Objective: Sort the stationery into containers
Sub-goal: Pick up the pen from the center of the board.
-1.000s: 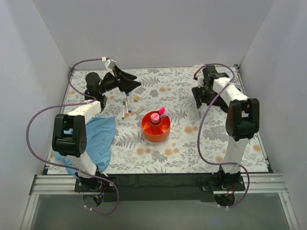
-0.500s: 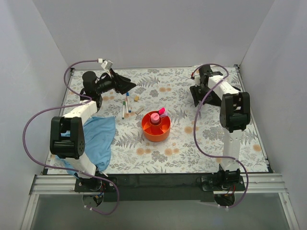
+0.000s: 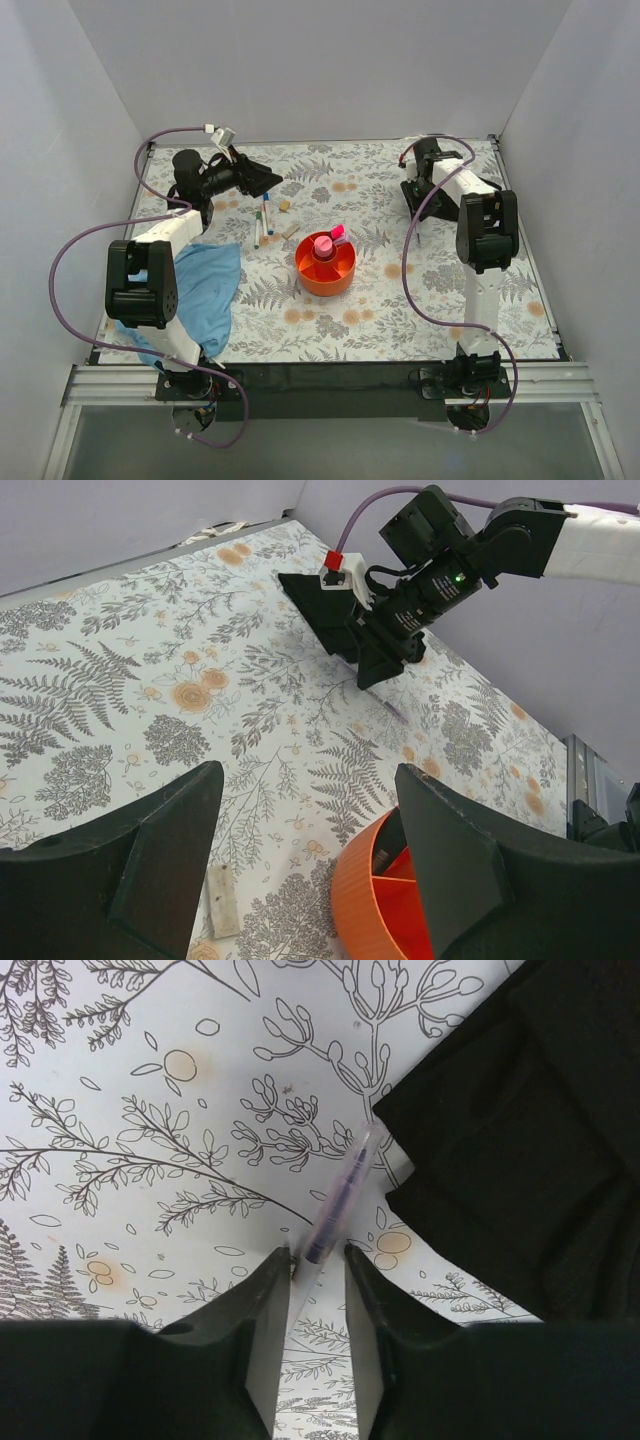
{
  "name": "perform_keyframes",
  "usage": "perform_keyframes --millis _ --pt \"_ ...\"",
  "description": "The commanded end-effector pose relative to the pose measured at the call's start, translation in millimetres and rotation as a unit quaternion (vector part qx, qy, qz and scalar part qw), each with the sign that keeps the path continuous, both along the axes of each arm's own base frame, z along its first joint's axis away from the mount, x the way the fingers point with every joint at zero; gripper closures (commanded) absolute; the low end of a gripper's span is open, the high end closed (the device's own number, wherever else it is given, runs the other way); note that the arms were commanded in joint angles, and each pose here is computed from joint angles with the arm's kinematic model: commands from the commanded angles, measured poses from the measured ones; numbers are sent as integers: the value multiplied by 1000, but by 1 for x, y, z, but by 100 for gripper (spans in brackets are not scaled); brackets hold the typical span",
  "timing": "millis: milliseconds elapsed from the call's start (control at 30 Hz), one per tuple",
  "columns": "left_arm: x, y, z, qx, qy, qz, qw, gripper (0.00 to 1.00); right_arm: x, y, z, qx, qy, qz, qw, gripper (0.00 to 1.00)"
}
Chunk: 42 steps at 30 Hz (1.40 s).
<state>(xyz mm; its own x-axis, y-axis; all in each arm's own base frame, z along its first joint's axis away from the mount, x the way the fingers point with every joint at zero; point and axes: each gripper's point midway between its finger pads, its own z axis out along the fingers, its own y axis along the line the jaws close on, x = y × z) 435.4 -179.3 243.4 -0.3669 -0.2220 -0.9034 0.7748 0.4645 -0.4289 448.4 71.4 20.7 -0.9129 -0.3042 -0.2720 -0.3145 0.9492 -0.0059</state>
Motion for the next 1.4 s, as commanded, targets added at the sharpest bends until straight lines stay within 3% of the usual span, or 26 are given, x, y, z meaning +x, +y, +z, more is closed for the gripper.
perform_keyframes --millis 0,133,300,367,567,733,800,833,933,1067,1167,1300,1367 --pt "4 4 14 3 -18 8 1000 30 -3 -9 -25 -22 23 -5 999 70" --pt "6 7 16 3 -18 12 1000 30 -7 -9 -32 -29 33 -2 999 99" --pt "7 14 11 13 -8 23 1000 30 1 6 2 2 4 6 1000 99" --pt "15 25 11 36 -22 55 998 30 4 28 38 51 -23 24 998 99" --pt "45 89 -7 91 21 211 973 30 -5 88 146 130 -131 117 976 99" --pt "46 113 -9 114 34 245 962 30 -30 130 180 189 -217 186 939 99" --pt "44 114 -9 121 32 245 961 30 -44 136 209 207 -277 198 917 99" --pt "44 114 -8 121 31 245 961 30 -41 148 228 222 -328 204 895 99" --pt "42 113 -11 119 40 243 962 30 -72 153 229 225 -377 202 875 99" --pt "45 114 -15 124 44 243 961 30 -98 172 264 255 -485 197 813 99" --pt "48 116 -21 129 53 244 960 30 -115 191 253 266 -485 197 810 99" --pt "52 115 -26 138 60 240 959 30 -136 222 266 312 -506 199 779 99" --pt "53 114 -29 143 64 234 959 30 -136 224 266 312 -509 186 780 99"
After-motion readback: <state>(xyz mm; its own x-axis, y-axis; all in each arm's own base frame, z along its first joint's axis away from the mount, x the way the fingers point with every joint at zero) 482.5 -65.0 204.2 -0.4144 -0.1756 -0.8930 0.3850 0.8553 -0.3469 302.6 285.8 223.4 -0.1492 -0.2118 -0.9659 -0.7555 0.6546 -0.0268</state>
